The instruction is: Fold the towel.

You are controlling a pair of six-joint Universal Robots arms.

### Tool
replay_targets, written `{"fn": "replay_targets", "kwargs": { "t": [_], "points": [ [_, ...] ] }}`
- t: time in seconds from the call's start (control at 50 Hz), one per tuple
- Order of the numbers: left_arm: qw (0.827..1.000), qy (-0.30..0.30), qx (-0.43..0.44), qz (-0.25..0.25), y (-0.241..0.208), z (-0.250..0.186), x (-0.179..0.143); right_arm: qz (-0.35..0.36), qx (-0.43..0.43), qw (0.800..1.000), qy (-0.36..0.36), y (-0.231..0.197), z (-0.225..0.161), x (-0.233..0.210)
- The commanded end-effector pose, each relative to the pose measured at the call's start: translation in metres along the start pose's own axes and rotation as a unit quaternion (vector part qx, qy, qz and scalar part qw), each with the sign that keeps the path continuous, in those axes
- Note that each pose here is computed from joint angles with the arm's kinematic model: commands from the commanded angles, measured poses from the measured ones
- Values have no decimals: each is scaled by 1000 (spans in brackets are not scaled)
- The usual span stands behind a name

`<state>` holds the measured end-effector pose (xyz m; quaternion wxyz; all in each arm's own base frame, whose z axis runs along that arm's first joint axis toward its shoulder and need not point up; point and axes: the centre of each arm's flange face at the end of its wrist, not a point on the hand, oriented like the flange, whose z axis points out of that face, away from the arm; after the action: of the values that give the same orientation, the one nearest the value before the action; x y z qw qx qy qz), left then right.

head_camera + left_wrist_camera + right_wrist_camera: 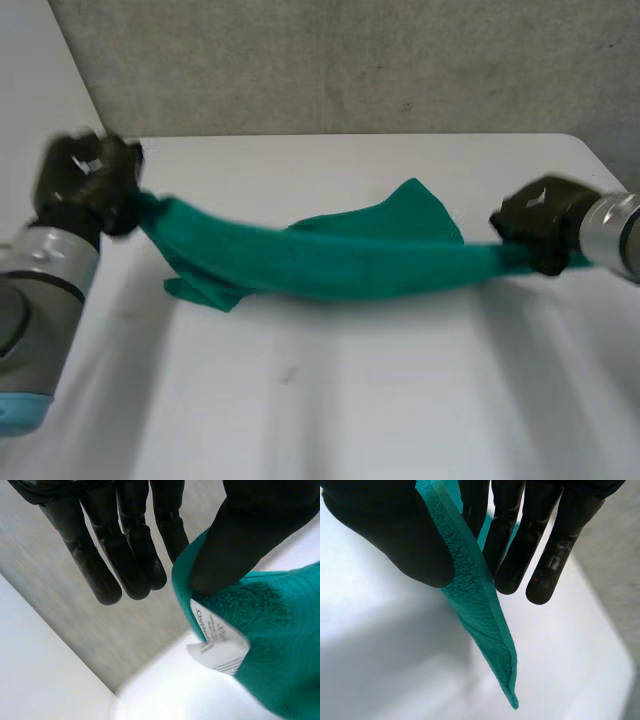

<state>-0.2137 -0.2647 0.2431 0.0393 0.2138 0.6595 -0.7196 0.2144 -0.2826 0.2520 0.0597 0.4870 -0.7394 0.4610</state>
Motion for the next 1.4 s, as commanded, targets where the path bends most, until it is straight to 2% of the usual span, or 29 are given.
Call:
{"fn": "replay_targets", "kwargs": {
  "t": [0.02,0.12,0.2,0.26,0.28,0.3,0.32,0.34,0.36,0.38,0.4,0.44,0.46,0.5,0.54,0.58,0.6,0.66,0.72,0.74,0.82,0.92,0.98,1.08,1.18,1.3,1.4],
  "points": [
    [992,50,-112,-14,58,18,18,14,-65,997,-45,35,53,-18],
    [991,54,-118,-13,67,46,22,7,-73,997,0,32,78,-4],
    [998,34,-56,-13,40,83,14,-10,-9,997,80,-4,87,23],
    [1000,4,26,-16,-5,114,-3,-1,83,980,181,-48,81,64],
    [999,-4,52,-16,-20,120,-7,5,113,971,210,-61,75,76],
    [994,-23,103,-16,-49,129,-19,19,174,948,267,-86,61,101],
    [994,-23,103,-16,-50,129,-19,19,175,947,268,-86,61,101],
    [990,-34,133,-19,-67,133,-25,26,212,930,300,-100,50,115],
    [980,-56,192,-22,-99,139,-39,45,296,882,365,-129,23,144],
    [963,-79,256,-26,-131,139,-51,45,296,881,366,-129,22,144],
    [954,-92,284,-29,-145,138,-57,52,321,865,382,-137,15,151],
    [936,-113,332,-35,-169,133,-70,66,389,817,421,-157,-9,164],
    [919,-125,371,-41,-188,127,-78,67,401,808,427,-162,-17,166],
    [909,-129,393,-50,-198,122,-82,64,411,801,430,-165,-34,165],
    [904,-131,403,-62,-201,119,-85,65,406,806,426,-163,-36,163],
    [912,-120,385,-80,-186,121,-84,70,387,824,407,-153,-33,154],
    [915,-116,376,-85,-178,123,-83,70,387,824,407,-153,-33,154],
    [928,-111,341,-103,-150,121,-88,73,329,875,347,-118,2,121],
    [943,-102,291,-121,-114,120,-84,74,302,898,312,-101,16,102],
    [952,-93,261,-132,-93,119,-77,76,281,911,292,-87,24,92],
    [969,-54,184,-157,-39,113,-52,81,233,942,227,-53,46,54],
    [982,-16,91,-166,28,105,-23,88,194,965,153,-21,65,17],
    [984,-9,56,-168,52,101,-14,98,147,979,100,9,94,-16],
    [985,-4,16,-170,76,91,-7,111,96,987,60,40,119,-44],
    [985,-8,16,-171,74,88,-12,170,90,980,52,47,119,-45],
    [985,-16,28,-170,63,86,-20,293,104,949,56,41,108,-34],
    [985,-25,33,-169,59,84,-27,366,88,924,67,60,106,-20]
  ]
}}
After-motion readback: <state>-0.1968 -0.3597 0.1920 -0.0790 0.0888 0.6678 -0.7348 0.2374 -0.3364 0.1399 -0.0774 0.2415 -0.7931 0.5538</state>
